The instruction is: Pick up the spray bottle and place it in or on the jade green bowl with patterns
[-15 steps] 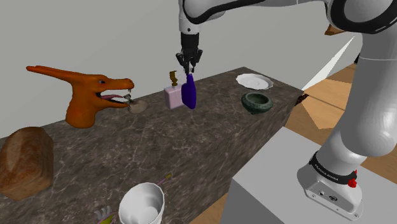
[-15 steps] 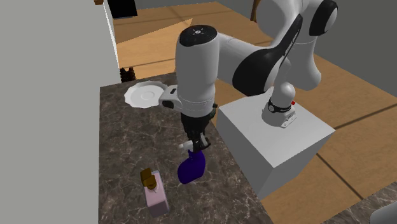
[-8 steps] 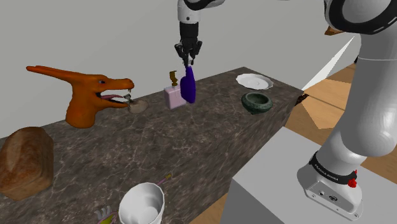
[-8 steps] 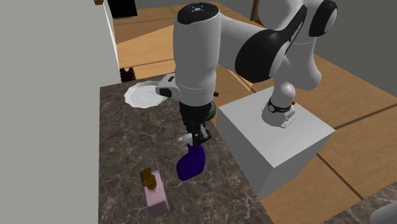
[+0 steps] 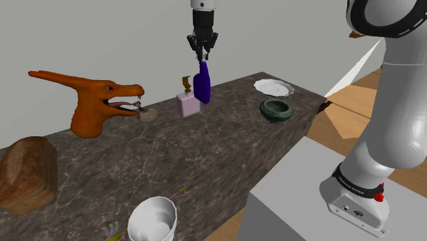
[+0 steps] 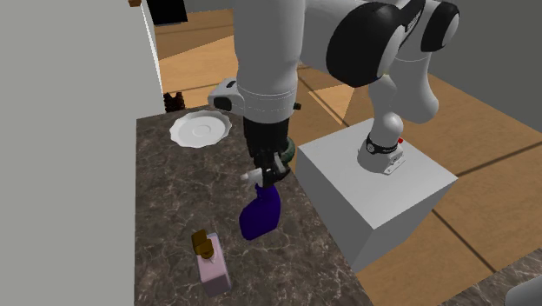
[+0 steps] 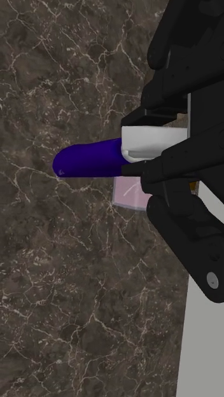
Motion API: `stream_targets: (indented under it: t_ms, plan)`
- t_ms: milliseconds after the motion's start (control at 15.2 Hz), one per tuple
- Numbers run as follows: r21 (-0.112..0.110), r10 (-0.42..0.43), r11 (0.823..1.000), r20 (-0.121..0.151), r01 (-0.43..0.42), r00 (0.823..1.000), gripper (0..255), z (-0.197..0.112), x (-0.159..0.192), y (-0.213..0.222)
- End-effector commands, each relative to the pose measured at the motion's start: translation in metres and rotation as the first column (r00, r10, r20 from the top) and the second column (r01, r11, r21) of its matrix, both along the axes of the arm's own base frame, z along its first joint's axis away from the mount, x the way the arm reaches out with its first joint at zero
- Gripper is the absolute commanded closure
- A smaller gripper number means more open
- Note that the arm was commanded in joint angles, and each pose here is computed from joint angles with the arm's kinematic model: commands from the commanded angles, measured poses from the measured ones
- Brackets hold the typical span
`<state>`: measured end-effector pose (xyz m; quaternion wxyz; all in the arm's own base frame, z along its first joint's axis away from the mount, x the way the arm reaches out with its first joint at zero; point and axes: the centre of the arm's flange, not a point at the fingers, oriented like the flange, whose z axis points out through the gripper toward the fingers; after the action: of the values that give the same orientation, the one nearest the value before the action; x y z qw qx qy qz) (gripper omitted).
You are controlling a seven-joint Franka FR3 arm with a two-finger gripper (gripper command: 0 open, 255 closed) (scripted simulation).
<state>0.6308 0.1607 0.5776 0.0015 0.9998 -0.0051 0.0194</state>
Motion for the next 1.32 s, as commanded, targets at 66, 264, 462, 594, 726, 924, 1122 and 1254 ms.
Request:
stream_targets:
  t_ms: [66, 264, 462, 594, 726, 924, 1122, 1254]
  plan:
    - [0.000, 0.000, 1.000, 0.000, 0.000, 1.000, 255, 0.012, 0.000, -0.001]
    - [0.000, 0.000, 1.000, 0.000, 0.000, 1.000, 255, 0.021, -0.021, -0.033]
    - [0.000, 0.000, 1.000, 0.000, 0.000, 1.000, 255, 0.030, -0.042, -0.066]
    - [0.000, 0.000, 1.000, 0.000, 0.000, 1.000, 255, 0.036, -0.055, -0.088]
    - [0.000, 0.000, 1.000, 0.000, 0.000, 1.000, 255, 0.042, -0.069, -0.109]
    - [0.000, 0.000, 1.000, 0.000, 0.000, 1.000, 255, 0.051, -0.090, -0.142]
    - [0.000, 0.000, 1.000, 0.000, 0.000, 1.000, 255, 0.060, -0.110, -0.175]
    - [0.000, 0.000, 1.000, 0.000, 0.000, 1.000, 255, 0.066, -0.124, -0.196]
